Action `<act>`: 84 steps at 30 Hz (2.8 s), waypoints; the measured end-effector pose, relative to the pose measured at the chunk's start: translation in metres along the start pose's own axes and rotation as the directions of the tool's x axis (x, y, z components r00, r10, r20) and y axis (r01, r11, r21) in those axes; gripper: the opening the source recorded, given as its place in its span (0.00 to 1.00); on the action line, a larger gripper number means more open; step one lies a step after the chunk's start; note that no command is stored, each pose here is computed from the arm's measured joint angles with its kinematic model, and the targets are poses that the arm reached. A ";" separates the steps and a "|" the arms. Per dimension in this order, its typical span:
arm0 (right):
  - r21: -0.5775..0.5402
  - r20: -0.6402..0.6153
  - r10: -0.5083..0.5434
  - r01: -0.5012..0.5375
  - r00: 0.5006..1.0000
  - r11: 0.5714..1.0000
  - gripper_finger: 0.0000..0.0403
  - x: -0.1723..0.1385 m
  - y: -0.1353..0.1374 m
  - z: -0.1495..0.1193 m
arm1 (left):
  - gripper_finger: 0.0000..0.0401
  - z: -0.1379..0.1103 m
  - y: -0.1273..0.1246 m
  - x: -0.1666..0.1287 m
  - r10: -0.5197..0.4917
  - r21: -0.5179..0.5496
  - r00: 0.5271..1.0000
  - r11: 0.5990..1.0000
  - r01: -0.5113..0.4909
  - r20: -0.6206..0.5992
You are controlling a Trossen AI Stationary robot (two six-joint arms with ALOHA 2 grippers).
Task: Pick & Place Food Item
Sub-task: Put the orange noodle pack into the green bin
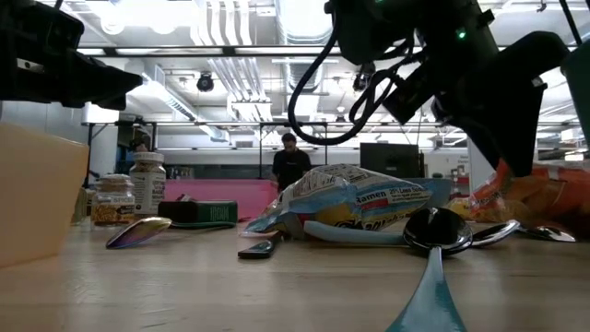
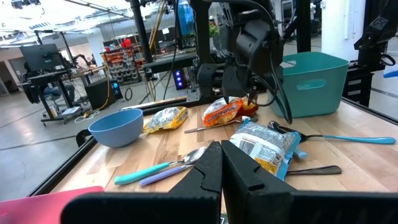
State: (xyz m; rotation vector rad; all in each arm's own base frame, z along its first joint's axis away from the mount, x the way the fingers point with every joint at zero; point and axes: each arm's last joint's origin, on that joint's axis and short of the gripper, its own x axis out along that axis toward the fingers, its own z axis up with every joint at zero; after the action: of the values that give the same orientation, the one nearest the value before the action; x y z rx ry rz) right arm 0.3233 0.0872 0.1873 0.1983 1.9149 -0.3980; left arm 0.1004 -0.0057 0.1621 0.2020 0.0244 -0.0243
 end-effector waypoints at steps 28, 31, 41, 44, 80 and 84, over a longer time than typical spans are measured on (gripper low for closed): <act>0.011 -0.042 0.059 -0.058 0.997 0.998 0.30 0.004 -0.016 0.011 | 0.00 0.000 0.000 0.000 0.000 0.000 1.000 1.000 0.000 0.000; 0.013 -0.036 0.047 -0.046 0.998 0.999 0.21 0.004 -0.017 0.011 | 0.00 0.000 0.000 0.000 0.000 0.000 1.000 1.000 0.000 0.000; 0.026 -0.027 0.031 -0.031 0.999 0.999 0.03 0.004 -0.020 0.013 | 0.00 0.000 0.000 0.000 0.000 0.000 1.000 1.000 0.000 0.000; 0.029 -0.028 0.027 -0.026 0.999 0.999 0.03 0.003 -0.021 0.012 | 0.00 0.000 0.000 0.000 0.000 0.000 1.000 1.000 0.000 0.000; 0.274 0.529 0.031 -0.205 0.848 0.940 0.03 -0.107 -0.115 -0.134 | 0.00 0.000 0.000 0.000 0.000 0.000 1.000 1.000 0.000 0.000; 0.238 0.581 0.080 -0.263 0.810 0.935 0.03 -0.112 -0.120 -0.157 | 0.00 0.000 0.000 0.000 0.000 0.000 1.000 1.000 0.000 0.000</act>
State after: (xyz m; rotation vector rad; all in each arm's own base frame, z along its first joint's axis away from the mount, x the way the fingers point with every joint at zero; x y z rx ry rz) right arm 0.1897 0.0391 0.3642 0.4128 1.2268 -0.5620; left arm 0.1005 -0.0057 0.1621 0.2020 0.0243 -0.0246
